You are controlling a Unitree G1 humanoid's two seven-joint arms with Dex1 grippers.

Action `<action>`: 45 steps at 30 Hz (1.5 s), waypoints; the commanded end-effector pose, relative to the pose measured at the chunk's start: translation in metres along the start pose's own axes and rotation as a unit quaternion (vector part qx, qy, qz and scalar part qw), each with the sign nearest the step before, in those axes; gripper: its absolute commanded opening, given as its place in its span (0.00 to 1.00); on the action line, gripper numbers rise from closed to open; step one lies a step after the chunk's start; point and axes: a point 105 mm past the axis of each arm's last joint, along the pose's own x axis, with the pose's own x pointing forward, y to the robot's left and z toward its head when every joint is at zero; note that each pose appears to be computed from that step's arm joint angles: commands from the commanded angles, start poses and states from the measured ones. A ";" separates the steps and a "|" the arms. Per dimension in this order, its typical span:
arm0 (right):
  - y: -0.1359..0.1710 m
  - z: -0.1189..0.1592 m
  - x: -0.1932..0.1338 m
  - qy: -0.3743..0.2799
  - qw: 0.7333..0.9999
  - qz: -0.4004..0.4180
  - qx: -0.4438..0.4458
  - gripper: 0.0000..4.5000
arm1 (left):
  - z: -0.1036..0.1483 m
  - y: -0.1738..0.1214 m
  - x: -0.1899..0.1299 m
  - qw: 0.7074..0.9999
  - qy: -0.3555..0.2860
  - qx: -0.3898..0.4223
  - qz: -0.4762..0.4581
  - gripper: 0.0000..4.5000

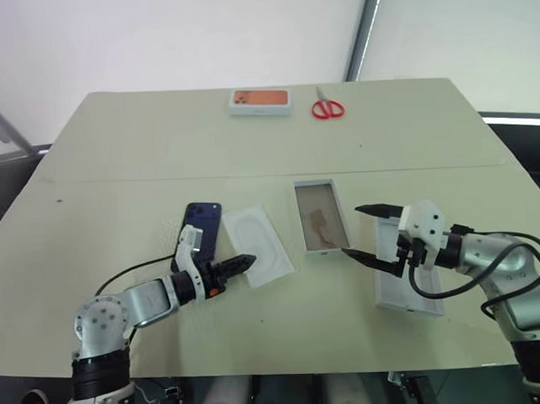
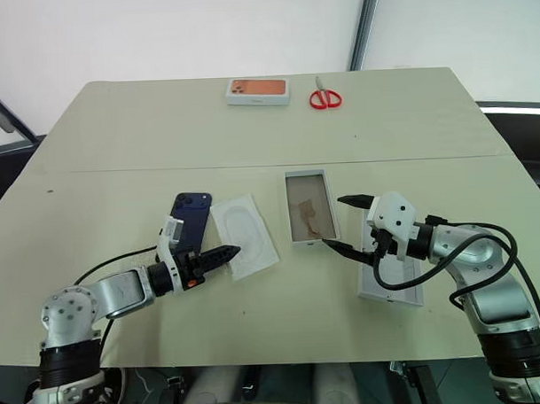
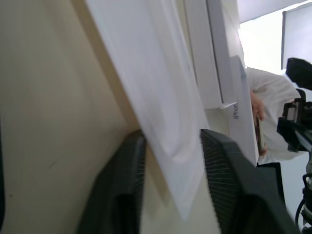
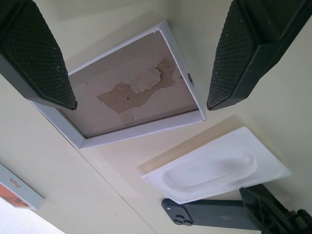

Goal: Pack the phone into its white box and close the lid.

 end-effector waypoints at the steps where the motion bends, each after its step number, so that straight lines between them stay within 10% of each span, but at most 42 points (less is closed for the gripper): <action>1: -0.001 0.012 0.002 -0.021 1.000 -0.002 -0.022 1.00 | -0.001 0.004 -0.002 1.000 0.003 -0.007 0.009 0.02; 28: 0.017 -0.014 0.047 0.045 0.985 0.152 -0.062 1.00 | 0.054 -0.028 -0.017 0.996 0.012 0.080 -0.048 0.01; 38: 0.019 -0.026 0.059 0.075 0.972 0.217 -0.039 0.01 | 0.061 -0.034 -0.015 0.992 -0.007 0.114 -0.047 0.00; 45: 0.041 0.000 0.064 0.025 0.966 0.256 -0.035 0.01 | 0.067 -0.037 -0.014 0.994 -0.005 0.090 -0.069 0.00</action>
